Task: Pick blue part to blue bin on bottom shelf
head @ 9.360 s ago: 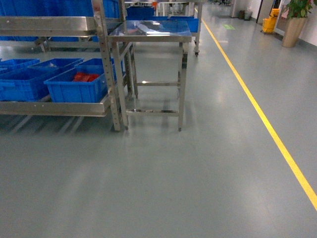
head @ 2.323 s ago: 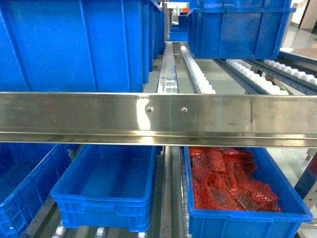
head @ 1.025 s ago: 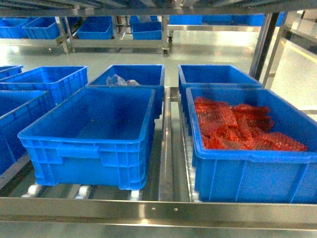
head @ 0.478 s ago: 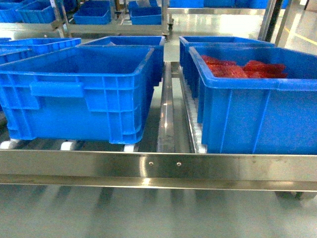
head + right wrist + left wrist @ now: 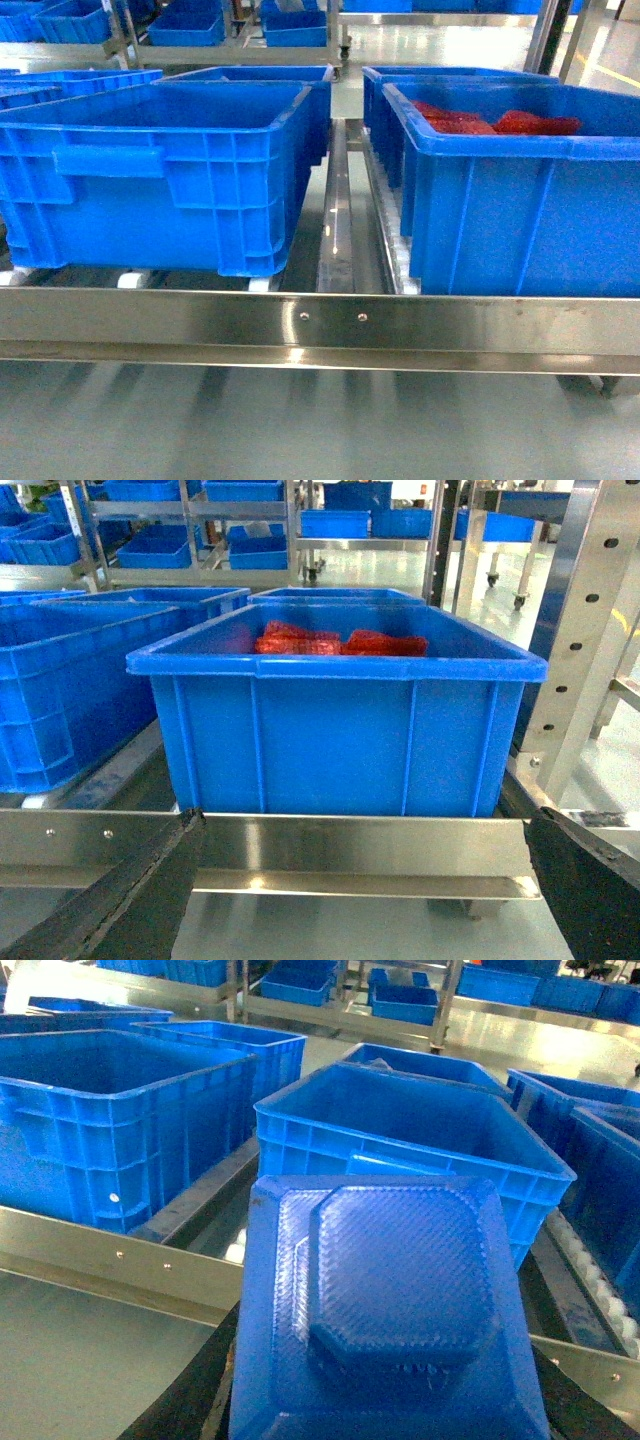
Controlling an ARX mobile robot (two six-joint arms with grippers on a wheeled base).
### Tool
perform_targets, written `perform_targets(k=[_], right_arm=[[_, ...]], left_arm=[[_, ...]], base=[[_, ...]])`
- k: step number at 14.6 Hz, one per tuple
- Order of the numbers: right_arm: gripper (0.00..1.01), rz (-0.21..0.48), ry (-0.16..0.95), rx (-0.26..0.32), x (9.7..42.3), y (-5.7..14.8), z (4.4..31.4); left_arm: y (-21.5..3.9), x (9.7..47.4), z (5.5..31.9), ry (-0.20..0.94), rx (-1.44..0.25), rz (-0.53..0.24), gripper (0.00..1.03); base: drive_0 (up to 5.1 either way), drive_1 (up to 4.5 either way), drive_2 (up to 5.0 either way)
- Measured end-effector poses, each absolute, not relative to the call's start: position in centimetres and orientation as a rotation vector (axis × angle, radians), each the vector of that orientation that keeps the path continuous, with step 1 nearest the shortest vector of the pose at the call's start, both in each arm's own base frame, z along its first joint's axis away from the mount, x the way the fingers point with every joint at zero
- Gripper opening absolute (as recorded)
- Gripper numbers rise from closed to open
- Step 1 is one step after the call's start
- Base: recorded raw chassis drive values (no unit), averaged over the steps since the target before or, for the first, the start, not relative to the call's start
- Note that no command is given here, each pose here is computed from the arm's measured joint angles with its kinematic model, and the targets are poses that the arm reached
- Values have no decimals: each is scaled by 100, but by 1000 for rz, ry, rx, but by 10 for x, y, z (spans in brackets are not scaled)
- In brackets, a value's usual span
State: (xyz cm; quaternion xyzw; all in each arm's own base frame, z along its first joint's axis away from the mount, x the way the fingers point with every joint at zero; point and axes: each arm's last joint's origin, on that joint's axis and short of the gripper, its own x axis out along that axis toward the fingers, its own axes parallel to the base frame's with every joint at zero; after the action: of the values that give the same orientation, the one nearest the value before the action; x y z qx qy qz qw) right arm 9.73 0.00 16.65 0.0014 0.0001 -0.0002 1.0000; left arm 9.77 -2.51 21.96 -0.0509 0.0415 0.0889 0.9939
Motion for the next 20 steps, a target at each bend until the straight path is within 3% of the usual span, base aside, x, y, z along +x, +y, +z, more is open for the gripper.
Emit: perform_targets(k=[14, 20], right_arm=[[98, 0, -1, 2, 97, 0, 167], [98, 0, -2, 2, 97, 0, 167]], left_arm=[[-25, 98, 220, 81, -103, 178, 43], [-25, 98, 220, 81, -103, 178, 43]], base=[[12, 417, -394], [0, 0, 0]])
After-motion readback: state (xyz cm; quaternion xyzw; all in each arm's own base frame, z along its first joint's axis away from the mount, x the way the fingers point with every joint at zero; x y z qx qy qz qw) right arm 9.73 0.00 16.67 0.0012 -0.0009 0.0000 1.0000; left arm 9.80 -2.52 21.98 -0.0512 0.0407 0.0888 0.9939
